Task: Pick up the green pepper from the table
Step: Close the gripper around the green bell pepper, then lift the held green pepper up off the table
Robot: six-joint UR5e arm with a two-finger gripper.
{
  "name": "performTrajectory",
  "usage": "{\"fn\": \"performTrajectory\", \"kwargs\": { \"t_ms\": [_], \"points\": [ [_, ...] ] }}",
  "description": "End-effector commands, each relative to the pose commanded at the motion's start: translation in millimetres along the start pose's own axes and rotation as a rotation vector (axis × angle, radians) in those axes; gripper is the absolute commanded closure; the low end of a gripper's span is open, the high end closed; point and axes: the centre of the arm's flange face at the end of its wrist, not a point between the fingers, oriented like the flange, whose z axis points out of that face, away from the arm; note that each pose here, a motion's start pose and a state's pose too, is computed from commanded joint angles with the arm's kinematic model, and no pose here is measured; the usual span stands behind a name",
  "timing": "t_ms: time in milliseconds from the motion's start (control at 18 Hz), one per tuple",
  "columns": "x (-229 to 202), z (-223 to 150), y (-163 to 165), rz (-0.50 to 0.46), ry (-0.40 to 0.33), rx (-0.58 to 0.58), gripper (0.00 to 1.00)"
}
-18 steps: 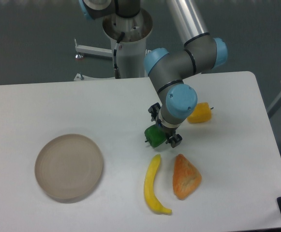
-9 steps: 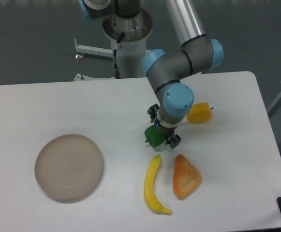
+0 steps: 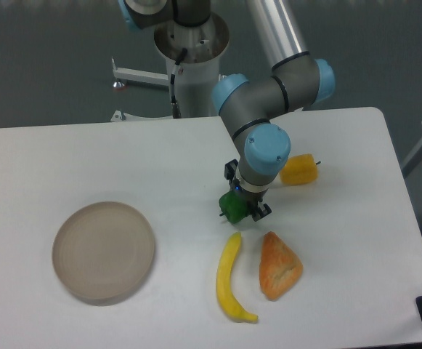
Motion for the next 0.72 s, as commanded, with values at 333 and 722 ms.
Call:
{"fn": "performTrajectory", "kwargs": {
  "t_ms": [333, 722],
  "points": [
    [-30, -66, 1, -0.001, -0.108, 0.084, 0.47],
    [-75, -108, 2, -0.007, -0.197, 0.109, 0.47]
  ]
}}
